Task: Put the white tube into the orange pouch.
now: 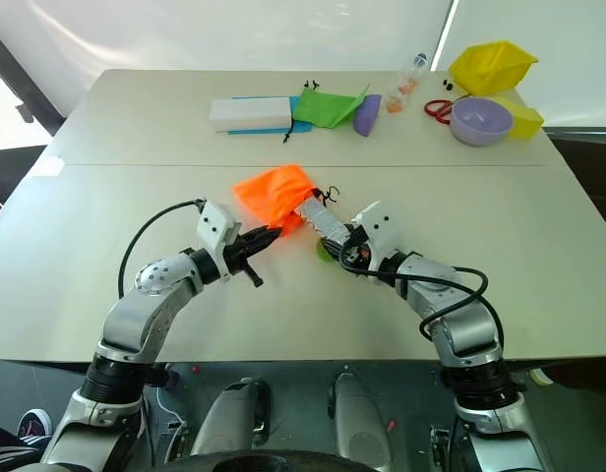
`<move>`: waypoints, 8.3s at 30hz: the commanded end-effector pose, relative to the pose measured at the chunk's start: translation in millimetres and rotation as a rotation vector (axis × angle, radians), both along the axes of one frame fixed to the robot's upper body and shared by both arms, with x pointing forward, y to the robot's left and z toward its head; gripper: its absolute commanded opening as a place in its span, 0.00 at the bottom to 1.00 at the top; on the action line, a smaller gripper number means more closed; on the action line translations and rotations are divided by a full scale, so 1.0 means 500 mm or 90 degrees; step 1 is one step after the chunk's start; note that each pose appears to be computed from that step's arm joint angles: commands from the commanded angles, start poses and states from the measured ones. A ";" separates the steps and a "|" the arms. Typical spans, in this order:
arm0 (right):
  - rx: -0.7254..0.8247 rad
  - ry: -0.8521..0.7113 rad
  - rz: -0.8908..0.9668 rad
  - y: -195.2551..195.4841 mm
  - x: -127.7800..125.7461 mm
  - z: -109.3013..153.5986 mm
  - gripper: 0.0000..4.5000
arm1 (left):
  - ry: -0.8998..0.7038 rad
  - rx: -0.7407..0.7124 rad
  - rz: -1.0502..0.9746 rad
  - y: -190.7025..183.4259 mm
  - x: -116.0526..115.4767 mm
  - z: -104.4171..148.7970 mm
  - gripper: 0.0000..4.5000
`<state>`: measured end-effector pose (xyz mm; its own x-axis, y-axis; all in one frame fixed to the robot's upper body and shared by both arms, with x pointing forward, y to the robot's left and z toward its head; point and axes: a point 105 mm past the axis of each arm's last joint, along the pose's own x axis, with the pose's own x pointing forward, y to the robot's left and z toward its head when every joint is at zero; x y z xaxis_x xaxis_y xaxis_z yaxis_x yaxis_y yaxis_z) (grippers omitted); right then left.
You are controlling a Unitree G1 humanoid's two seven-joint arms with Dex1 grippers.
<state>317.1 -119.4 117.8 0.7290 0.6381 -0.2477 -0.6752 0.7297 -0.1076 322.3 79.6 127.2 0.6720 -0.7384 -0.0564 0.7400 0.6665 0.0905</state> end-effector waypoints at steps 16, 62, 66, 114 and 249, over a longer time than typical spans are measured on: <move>0.032 -0.018 0.030 0.100 -0.018 0.008 0.41 | -0.024 0.021 -0.047 0.003 -0.023 0.006 0.00; 0.124 0.068 0.016 0.241 0.054 -0.015 0.92 | 0.006 0.010 -0.026 0.011 -0.024 -0.019 0.00; 0.125 0.085 0.032 0.226 0.035 -0.008 1.00 | 0.005 0.017 -0.024 0.019 -0.024 -0.021 0.00; 0.015 0.048 0.038 -0.023 -0.026 0.023 0.02 | 0.017 0.120 -0.014 0.152 -0.016 -0.060 0.00; -0.109 -0.076 -0.165 -0.190 0.047 0.030 0.00 | -0.023 0.579 -0.570 0.025 0.089 -0.033 0.15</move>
<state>334.0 -188.2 112.6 0.8308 0.4737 -0.2922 -0.5434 0.8038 -0.2421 369.2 72.9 115.4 -0.0151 -0.6750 -0.7376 0.8720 -0.3699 0.3207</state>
